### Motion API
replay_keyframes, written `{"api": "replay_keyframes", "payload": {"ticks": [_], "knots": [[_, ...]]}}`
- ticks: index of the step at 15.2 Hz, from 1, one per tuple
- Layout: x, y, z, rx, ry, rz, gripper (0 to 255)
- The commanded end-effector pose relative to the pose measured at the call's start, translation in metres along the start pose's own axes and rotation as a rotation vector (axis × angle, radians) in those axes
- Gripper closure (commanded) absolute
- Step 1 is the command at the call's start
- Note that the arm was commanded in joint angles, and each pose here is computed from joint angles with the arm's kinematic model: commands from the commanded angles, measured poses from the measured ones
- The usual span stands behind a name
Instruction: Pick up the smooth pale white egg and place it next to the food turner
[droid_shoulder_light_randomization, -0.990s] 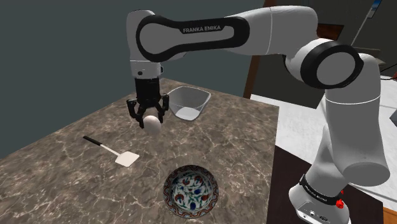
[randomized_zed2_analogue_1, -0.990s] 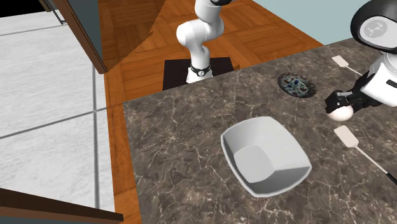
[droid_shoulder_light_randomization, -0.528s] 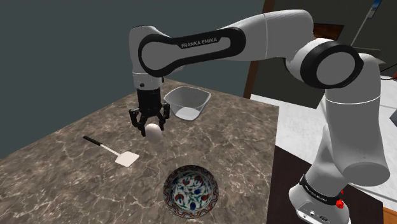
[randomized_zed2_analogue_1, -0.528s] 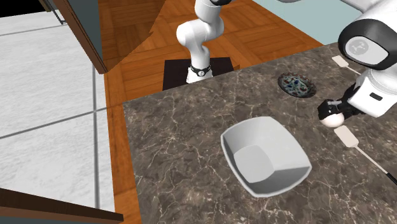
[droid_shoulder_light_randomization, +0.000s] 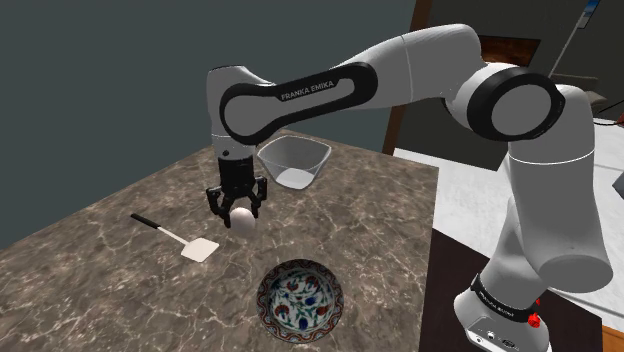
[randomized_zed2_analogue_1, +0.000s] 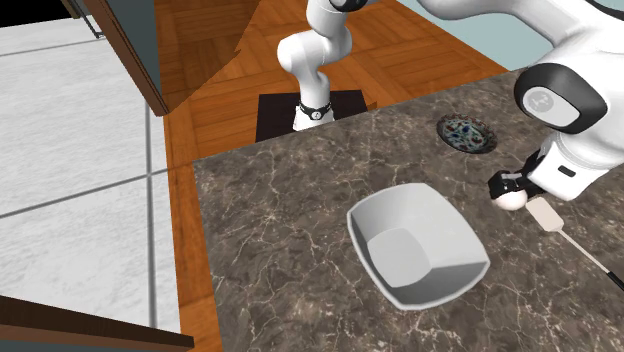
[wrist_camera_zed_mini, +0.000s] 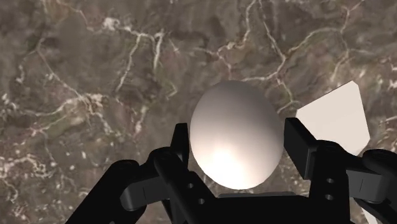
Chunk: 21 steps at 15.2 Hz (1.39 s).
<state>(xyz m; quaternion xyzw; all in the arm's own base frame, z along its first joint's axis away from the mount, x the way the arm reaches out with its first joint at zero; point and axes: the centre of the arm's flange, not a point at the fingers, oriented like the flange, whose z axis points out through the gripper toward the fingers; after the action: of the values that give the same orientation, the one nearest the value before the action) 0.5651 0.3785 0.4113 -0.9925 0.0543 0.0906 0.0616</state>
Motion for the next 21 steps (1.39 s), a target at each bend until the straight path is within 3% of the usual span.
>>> {"api": "replay_keyframes", "payload": {"ticks": [1,8,9,14,18,21], "knots": [[0.0,0.001,0.006,0.0,0.001,0.0,255],[0.0,0.001,0.006,0.0,0.001,0.0,255],[0.0,0.001,0.006,0.0,0.001,0.0,0],[0.0,0.001,0.006,0.0,0.001,0.0,0],[0.0,0.001,-0.044,0.0,0.001,0.0,0],[0.0,0.001,-0.044,0.0,0.001,0.0,0]]}}
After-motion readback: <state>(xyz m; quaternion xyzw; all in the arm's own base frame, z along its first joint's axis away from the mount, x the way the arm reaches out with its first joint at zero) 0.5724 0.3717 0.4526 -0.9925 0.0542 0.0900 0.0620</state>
